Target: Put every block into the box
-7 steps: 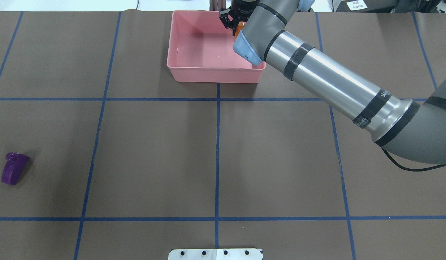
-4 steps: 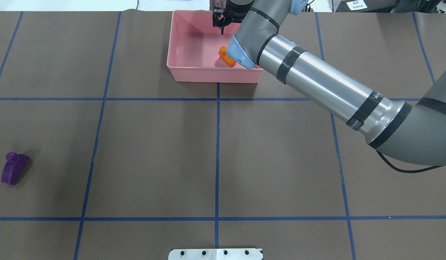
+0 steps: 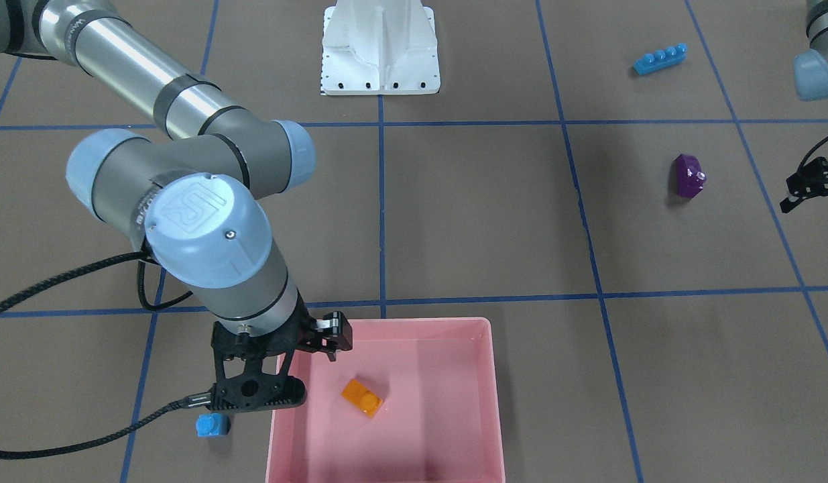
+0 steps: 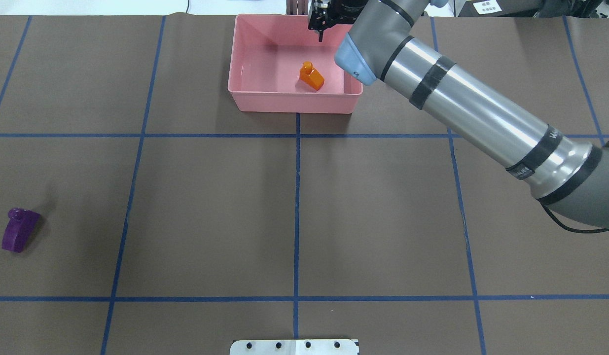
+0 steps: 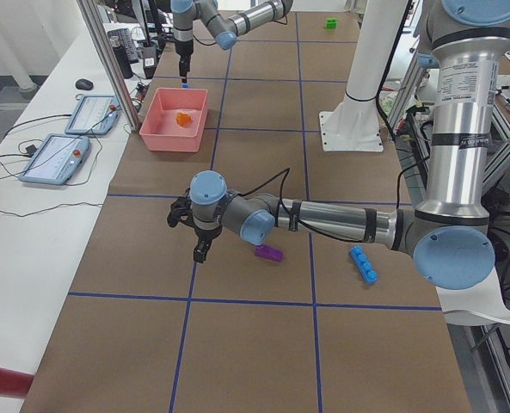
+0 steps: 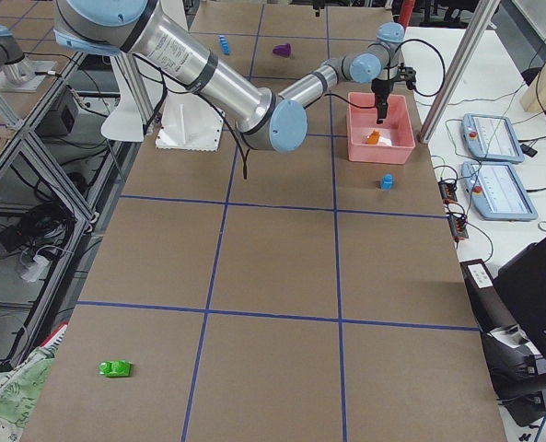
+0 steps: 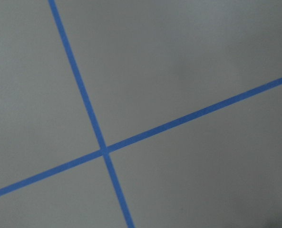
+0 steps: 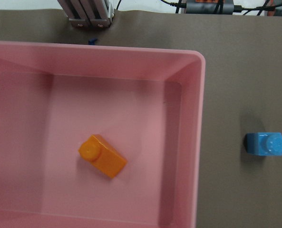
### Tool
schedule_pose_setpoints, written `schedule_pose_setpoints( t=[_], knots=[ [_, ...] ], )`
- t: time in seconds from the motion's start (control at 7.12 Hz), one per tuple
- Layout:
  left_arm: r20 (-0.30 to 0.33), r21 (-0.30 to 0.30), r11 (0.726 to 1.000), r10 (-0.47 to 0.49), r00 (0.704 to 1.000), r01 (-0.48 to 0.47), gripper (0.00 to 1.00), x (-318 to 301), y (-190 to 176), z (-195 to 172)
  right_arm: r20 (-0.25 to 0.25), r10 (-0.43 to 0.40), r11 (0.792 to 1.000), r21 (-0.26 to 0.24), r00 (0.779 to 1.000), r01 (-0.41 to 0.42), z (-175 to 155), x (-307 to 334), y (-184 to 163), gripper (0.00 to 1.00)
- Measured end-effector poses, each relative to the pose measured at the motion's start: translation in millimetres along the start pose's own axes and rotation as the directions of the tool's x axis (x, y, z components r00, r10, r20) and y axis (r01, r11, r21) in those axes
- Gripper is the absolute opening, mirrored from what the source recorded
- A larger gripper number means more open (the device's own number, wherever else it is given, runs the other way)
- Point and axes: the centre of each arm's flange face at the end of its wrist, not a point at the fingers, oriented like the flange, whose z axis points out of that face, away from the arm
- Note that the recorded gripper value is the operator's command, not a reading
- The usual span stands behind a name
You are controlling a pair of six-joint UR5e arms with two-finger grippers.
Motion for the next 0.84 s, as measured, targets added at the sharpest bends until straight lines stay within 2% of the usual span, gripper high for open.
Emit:
schedule_pose_setpoints(
  t=[0.28, 0.56, 0.7, 0.84],
  knots=[
    [-0.014, -0.026, 0.998, -0.058, 0.998, 0.058, 1.00, 21, 29, 35, 0.004, -0.067, 0.998, -0.009, 0.998, 0.068, -10, 84, 17, 1.00],
    [-0.003, -0.068, 0.997, -0.025, 1.000, 0.025, 0.97, 43, 47, 63, 0.027, -0.112, 0.994, -0.015, 0.993, 0.112, -21, 147, 28, 1.00],
    [-0.013, -0.089, 0.996, 0.008, 1.000, -0.009, 0.83, 60, 58, 70, 0.030, -0.124, 0.992, -0.011, 0.992, 0.124, -24, 161, 34, 1.00],
    [-0.017, -0.106, 0.994, 0.038, 0.999, -0.039, 0.63, 73, 72, 73, 0.032, -0.129, 0.992, -0.010, 0.991, 0.129, -25, 167, 39, 1.00]
  ],
)
